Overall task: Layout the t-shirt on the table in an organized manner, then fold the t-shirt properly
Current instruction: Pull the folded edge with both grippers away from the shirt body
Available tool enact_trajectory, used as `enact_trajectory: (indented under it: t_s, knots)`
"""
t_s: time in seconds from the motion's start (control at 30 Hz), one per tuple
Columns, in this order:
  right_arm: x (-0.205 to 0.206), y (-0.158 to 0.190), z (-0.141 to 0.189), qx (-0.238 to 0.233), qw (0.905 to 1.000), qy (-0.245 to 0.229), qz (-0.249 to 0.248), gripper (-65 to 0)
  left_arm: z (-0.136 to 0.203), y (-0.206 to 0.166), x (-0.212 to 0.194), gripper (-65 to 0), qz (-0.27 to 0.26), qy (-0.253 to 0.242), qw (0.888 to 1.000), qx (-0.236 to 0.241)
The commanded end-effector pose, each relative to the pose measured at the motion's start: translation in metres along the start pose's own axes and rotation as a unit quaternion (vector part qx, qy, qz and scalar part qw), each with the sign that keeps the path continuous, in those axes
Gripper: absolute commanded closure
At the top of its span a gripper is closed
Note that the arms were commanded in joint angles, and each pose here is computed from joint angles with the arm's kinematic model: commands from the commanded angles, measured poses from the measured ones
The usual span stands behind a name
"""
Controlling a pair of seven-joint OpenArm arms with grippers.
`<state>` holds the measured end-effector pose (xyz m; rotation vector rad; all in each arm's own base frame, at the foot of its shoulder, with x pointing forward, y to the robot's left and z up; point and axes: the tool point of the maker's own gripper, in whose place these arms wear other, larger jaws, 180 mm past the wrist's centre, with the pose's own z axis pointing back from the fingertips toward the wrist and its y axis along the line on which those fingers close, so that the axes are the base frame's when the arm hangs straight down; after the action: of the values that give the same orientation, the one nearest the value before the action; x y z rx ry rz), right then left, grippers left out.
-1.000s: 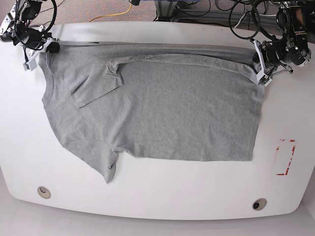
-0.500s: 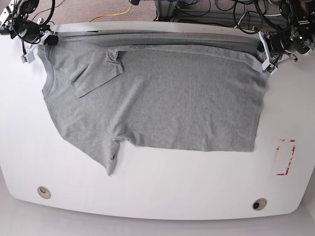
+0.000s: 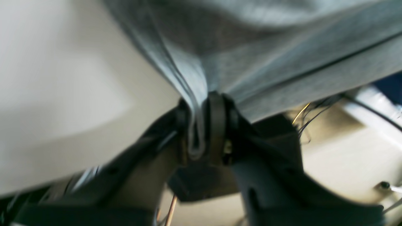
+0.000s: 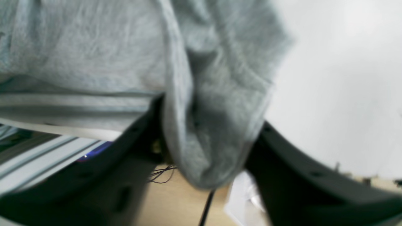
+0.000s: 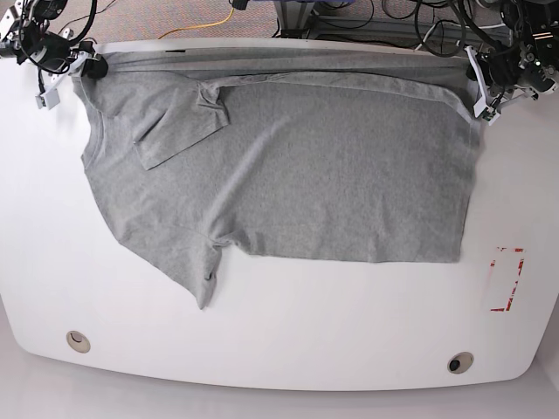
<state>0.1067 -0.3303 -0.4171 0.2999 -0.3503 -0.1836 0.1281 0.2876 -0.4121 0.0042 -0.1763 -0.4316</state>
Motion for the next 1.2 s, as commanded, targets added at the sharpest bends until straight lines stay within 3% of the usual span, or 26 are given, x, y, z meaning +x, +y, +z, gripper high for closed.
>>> enact_trajectory:
  t_s: [0.0,0.1,0.23,0.8,1.03,1.17]
  knots:
    - [0.007,-0.009,0.01,-0.02,0.9997,-0.004,0.011,-37.6,0.008,0.013,-0.003,-16.0,-0.004,0.011,1.0,0.022]
    - [0.003,-0.012,0.013,-0.023,0.9997,-0.002,0.007,-50.7,0.007,0.012,-0.003,-18.7,-0.003,0.011,1.0,0.022]
    - [0.006,-0.017,0.021,-0.035,0.9993,-0.013,0.007,-58.3,0.008,0.013,-0.004,-21.0,-0.004,0.013,1.0,0.023]
    - [0.033,0.002,0.045,-0.061,0.9941,-0.051,0.074,-58.3,0.024,0.025,-0.005,-24.6,-0.002,0.024,0.998,0.052]
    - [0.048,0.011,0.053,-0.07,0.9899,-0.069,0.103,-58.3,0.045,0.038,0.007,-38.9,-0.003,-0.003,0.996,0.088]
    - [0.065,0.016,0.056,-0.072,0.9868,-0.09,0.114,-58.3,0.06,0.051,0.02,-42.9,0.001,-0.021,0.993,0.116]
